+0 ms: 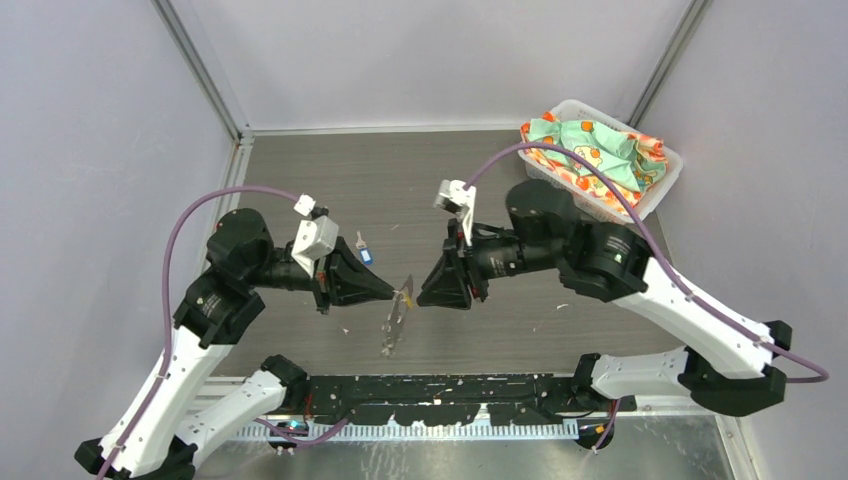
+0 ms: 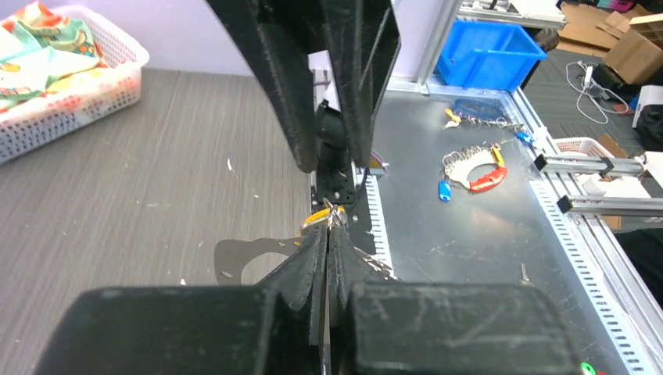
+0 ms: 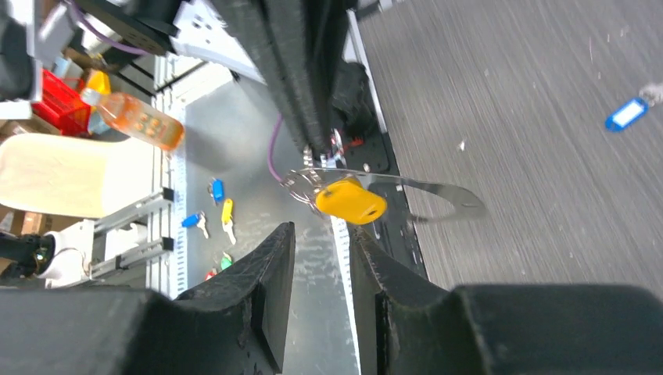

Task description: Put the keys on the keyring

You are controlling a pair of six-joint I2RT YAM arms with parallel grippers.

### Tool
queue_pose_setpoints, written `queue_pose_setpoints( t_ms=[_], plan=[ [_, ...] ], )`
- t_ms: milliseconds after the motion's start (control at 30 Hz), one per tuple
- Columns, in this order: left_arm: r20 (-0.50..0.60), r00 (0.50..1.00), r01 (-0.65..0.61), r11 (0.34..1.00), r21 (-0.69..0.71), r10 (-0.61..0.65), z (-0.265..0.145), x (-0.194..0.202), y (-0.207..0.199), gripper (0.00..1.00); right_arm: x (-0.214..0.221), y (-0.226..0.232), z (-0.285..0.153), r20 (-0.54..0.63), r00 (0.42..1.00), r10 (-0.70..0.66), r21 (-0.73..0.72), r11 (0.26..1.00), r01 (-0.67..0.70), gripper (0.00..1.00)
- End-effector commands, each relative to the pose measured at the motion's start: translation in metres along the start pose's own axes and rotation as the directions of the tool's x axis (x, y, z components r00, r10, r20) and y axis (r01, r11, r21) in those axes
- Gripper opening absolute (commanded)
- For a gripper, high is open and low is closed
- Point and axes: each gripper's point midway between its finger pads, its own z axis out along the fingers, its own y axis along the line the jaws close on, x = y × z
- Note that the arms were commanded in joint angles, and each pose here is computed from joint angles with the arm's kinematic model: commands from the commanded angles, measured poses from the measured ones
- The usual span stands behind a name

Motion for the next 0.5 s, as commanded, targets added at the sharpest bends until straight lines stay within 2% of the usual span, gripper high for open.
queue_pose_setpoints(
  t_ms=[0, 267, 467],
  plan=[
    [0.111, 0.993, -0.045, 0.999, 0.005, 0.045, 0.002, -0.037, -0.004, 0.0, -0.038, 0.014, -0.006, 0.207, 0.978, -0.037, -0.043, 0.998, 0.047, 0.38],
    [0.131, 0.99, -0.052, 0.999, -0.007, 0.052, 0.002, -0.043, -0.003, 0.0, -0.048, 0.016, -0.006, 0.307, 0.951, -0.046, -0.064, 0.996, 0.068, 0.38],
    [0.136, 0.989, -0.064, 0.998, -0.003, 0.064, 0.0, -0.046, -0.007, 0.0, -0.045, 0.017, -0.003, 0.312, 0.95, -0.029, -0.088, 0.994, 0.059, 0.38]
  ],
)
